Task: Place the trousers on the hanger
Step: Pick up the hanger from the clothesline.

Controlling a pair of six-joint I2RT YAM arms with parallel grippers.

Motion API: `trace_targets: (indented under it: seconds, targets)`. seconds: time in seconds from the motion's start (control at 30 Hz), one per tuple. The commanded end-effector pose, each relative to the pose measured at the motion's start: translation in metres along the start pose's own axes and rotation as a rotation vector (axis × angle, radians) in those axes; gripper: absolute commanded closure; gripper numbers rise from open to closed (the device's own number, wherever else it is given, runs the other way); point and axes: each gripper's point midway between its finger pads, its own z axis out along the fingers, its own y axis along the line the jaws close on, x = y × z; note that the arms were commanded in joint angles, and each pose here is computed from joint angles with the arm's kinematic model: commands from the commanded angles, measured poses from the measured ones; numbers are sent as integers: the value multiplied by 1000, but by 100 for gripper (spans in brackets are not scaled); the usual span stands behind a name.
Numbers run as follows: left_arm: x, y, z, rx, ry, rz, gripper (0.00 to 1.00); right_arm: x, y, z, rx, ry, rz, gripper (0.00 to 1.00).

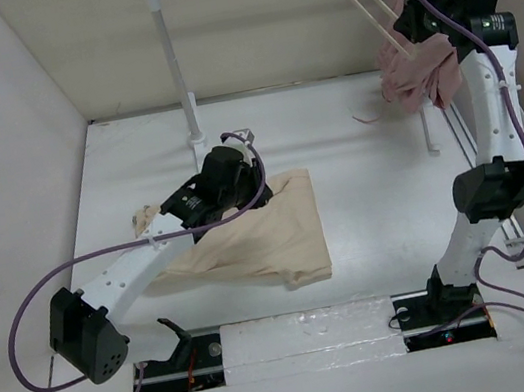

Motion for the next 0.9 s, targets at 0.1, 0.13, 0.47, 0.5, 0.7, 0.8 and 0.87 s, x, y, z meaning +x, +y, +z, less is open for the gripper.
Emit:
trace_targets:
  seconds: [0.1,0.13,0.47,0.5,0.7,0.8,0.87]
  targets:
    - [-26,-15,-8,36,-58,18,78,-75,12,-43,162,-174,-128,100]
    - [-26,-15,-8,36,-58,18,78,-77,14,-46,164,-179,-130,100]
    - [-42,-35,-17,102,-81,12,65,-91,6,-83,322,-238,-94,100]
    - [-47,-40,-21,117,-88,10,65,-83,8,-84,319,-221,-86,100]
    - [-101,-93,-63,276,-166,-16,57,-49,25,-93,314,-205,-69,100]
    - [-128,-119,-85,363,-218,-27,52,-28,41,-96,297,-199,-66,100]
    - [-138,-130,-88,397,-225,-34,49,-17,56,-101,280,-216,-73,100]
